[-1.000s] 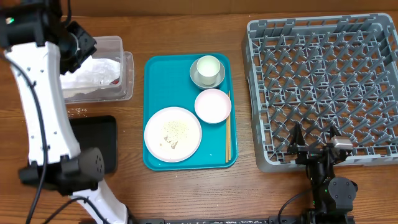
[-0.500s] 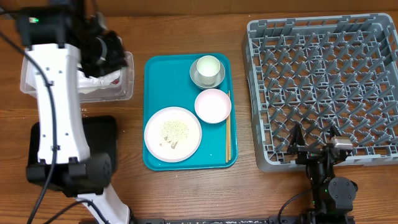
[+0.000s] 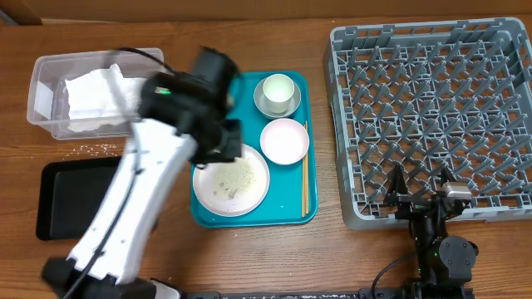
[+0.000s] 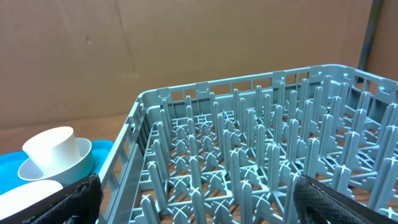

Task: Sort waste into correct bins and load items into the dishwasher
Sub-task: 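Reach the left gripper to the white rice plate and grip its rim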

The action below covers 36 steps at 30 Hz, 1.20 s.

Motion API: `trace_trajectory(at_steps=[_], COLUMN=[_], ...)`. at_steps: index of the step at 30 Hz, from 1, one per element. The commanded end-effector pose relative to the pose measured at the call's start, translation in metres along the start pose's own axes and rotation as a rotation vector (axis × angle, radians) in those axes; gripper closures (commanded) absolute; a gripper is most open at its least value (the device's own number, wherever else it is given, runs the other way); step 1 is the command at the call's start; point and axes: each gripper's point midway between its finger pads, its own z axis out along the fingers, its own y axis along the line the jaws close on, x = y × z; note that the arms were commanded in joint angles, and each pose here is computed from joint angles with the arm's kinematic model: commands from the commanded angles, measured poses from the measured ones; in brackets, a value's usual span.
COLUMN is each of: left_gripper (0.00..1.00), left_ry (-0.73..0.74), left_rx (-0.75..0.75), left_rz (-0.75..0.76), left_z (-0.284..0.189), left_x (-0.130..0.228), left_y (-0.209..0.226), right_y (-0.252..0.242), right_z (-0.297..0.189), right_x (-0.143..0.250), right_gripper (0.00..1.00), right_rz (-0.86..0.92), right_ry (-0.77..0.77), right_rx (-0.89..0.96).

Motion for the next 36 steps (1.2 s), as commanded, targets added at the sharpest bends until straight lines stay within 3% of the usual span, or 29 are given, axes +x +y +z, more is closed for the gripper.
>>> trace_trajectory(at_steps=[1, 4, 8, 10, 15, 21, 26, 36], left_gripper=[0.72, 0.40, 0.37, 0.38, 0.55, 0.59, 0.69, 0.70], left_ry=[0.036, 0.013, -0.018, -0.026, -0.024, 0.055, 0.124, 0.214], left_rx=[-0.036, -0.074, -0.167, -0.181, -0.174, -0.155, -0.178, -0.117], left_rz=[0.048, 0.110, 0.142, 0.180, 0.337, 0.516, 0.527, 0.531], left_z=[0.036, 0.063, 0.085, 0.092, 0.116, 0.149, 0.170, 0.183], left_x=[0.017, 0.020, 0.015, 0.009, 0.000, 0.006, 0.014, 0.034], left_y=[-0.018, -0.028, -0.021, -0.020, -0.029, -0.042, -0.038, -0.047], right_y=[0.000, 0.000, 0.000, 0.000, 0.000, 0.000, 0.000, 0.000], right_z=[0.000, 0.000, 0.000, 0.000, 0.000, 0.000, 0.000, 0.000], right_x=[0.001, 0.001, 0.001, 0.001, 0.001, 0.001, 0.001, 0.001], right_gripper=[0.00, 0.00, 0.00, 0.00, 0.00, 0.00, 0.00, 0.00], right_rz=[-0.003, -0.003, -0.003, -0.003, -0.003, -0.003, -0.003, -0.003], right_ry=[-0.006, -0.006, -0.006, -0.006, -0.006, -0.006, -0.006, -0.006], right_rx=[-0.002, -0.003, -0.003, -0.003, -0.003, -0.002, -0.002, -0.003])
